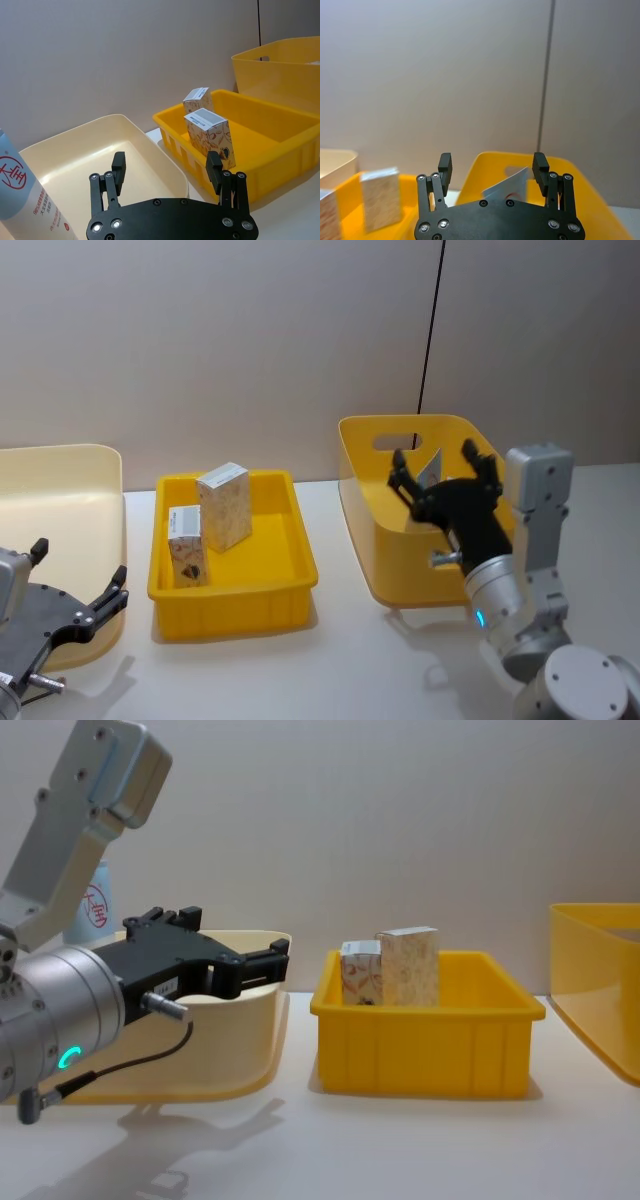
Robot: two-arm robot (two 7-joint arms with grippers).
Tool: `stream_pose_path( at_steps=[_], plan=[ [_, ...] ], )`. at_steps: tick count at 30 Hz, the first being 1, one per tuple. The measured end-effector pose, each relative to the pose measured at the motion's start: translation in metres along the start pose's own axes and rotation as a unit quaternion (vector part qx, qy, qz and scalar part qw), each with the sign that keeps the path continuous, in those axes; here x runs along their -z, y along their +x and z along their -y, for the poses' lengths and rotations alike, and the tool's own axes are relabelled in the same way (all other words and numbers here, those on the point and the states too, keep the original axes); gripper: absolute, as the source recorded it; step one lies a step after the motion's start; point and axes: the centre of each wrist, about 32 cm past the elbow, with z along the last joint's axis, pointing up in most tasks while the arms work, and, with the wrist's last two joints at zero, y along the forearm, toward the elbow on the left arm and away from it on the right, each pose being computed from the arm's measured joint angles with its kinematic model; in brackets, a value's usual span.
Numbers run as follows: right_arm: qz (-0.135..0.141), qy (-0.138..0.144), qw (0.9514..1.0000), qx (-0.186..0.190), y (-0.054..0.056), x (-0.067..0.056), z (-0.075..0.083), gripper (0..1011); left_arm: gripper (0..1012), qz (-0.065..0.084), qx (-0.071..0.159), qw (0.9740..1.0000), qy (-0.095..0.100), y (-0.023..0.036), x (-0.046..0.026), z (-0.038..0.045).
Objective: Bimanual collaborative sorting of washing and personal care products
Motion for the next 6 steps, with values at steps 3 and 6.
stream_pose_path(
  at_steps=[3,6],
  plan=[
    [-0.006,-0.014,0.9996,-0.024,-0.004,0.002,0.007,1001,1000,0.0,0.0,1.0,0.0,0.0,0.0,0.0],
    [-0.011,-0.027,0.9984,-0.048,-0.008,0.004,0.014,1001,1000,0.0,0.0,1.0,0.0,0.0,0.0,0.0]
  ],
)
